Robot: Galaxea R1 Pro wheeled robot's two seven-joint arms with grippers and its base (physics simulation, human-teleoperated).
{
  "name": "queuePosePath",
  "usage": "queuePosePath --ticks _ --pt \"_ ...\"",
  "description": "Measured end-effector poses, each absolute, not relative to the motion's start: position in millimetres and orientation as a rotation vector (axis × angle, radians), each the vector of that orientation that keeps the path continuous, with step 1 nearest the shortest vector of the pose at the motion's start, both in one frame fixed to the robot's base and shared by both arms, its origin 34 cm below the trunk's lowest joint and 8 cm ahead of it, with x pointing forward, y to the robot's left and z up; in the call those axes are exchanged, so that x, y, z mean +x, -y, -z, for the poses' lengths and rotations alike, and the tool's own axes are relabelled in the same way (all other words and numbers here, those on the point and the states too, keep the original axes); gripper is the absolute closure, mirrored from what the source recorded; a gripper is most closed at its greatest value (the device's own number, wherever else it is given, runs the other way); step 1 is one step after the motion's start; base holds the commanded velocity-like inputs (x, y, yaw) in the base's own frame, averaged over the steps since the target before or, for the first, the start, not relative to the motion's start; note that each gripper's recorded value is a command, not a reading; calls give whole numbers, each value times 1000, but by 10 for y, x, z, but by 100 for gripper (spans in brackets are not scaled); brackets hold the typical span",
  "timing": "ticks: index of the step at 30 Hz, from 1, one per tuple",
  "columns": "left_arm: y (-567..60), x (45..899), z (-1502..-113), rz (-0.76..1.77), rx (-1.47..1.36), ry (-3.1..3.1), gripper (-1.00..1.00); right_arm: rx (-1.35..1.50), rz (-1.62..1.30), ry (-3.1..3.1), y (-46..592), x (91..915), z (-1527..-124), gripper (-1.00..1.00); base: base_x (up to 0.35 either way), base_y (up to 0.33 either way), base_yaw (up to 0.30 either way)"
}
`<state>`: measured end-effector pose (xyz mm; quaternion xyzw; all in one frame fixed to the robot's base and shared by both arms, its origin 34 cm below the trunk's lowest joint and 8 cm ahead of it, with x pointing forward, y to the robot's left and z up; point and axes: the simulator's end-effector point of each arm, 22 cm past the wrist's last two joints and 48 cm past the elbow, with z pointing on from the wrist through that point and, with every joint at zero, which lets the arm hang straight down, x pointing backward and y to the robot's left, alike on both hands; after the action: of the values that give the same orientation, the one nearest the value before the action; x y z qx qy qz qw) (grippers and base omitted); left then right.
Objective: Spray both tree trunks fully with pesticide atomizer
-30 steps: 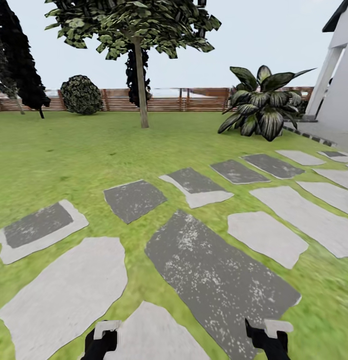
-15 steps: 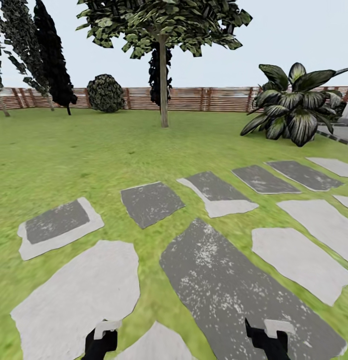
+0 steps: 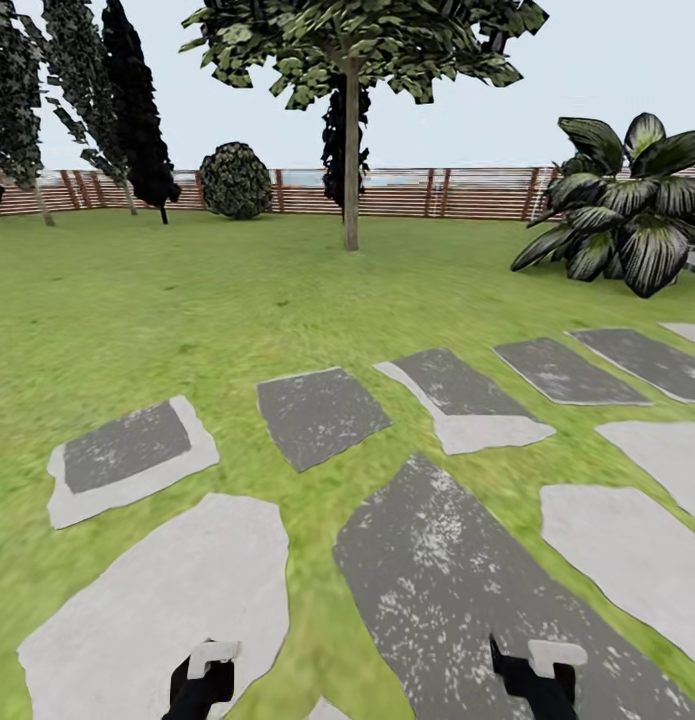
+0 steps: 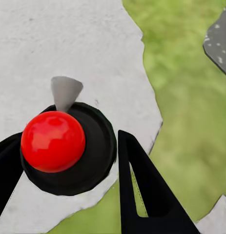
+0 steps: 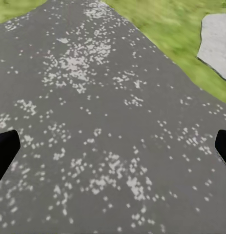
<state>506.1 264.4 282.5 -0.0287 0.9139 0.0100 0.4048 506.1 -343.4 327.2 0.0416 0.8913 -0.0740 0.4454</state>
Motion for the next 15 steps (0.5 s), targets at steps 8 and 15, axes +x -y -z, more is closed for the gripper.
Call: queuePosePath --ticks 8,15 --pt "-2644 5059 -2825 -25 -73 -2307 100 69 188 -2144 3411 5014 -3290 -100 338 0 1" --pt "-2644 5061 -2825 -25 -73 -2307 100 59 192 -2040 3417 4975 -3389 -100 338 0 0"
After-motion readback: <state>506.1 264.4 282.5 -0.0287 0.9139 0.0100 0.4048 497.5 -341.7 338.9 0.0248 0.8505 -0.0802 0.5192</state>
